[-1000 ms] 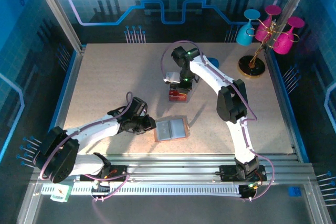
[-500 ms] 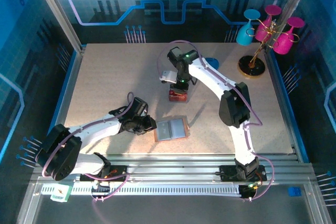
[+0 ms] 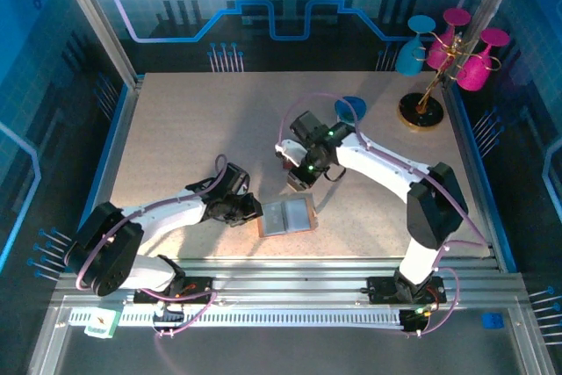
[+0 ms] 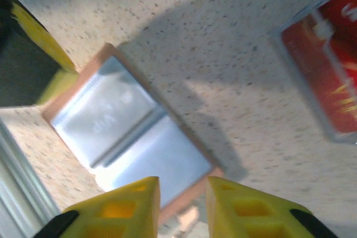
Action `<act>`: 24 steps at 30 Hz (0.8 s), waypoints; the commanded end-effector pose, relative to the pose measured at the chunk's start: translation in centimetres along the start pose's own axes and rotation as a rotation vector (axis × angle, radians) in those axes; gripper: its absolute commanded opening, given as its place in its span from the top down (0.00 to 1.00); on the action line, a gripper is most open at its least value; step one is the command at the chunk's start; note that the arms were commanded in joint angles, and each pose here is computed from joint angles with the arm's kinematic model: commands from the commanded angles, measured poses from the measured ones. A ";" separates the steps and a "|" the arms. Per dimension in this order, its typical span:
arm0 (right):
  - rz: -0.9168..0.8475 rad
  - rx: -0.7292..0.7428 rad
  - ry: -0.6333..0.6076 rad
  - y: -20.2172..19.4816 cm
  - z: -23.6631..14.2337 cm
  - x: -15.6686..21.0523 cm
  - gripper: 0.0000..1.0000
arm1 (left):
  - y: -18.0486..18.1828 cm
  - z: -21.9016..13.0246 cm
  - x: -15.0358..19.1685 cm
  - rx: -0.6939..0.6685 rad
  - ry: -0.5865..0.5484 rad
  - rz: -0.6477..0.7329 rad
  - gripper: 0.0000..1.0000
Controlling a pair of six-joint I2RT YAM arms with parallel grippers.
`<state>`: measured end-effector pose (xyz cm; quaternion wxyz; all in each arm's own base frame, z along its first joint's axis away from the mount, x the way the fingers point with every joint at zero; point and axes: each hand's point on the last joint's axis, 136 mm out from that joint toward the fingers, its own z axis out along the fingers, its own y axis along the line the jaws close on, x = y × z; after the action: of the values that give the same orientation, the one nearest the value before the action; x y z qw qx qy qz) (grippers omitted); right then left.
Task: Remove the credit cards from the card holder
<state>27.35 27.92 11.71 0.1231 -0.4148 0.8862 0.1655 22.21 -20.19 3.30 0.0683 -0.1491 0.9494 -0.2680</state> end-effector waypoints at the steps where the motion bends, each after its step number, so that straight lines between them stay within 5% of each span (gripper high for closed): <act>1: 0.179 -0.100 -0.154 2.2 -0.2 -1.8 0.77 | 0.2 0.5 0.3 0.013 0.026 0.005 0.84; 11: 0.493 -0.252 -0.089 5.4 3.0 0.5 0.87 | 0.2 1.4 0.3 0.011 0.047 -0.008 0.91; 18: 0.596 -0.418 -0.026 7.4 5.8 0.6 0.83 | 0.4 0.8 0.2 0.001 0.029 -0.012 0.90; 24: 0.616 -0.408 0.038 7.4 7.6 1.5 0.79 | 0.8 0.4 0.3 -0.017 0.023 -0.009 0.89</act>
<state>22.07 33.46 5.73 -0.0144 -0.1493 0.9261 0.3462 22.17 -20.61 2.59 0.0552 -0.1480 0.9491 -0.2725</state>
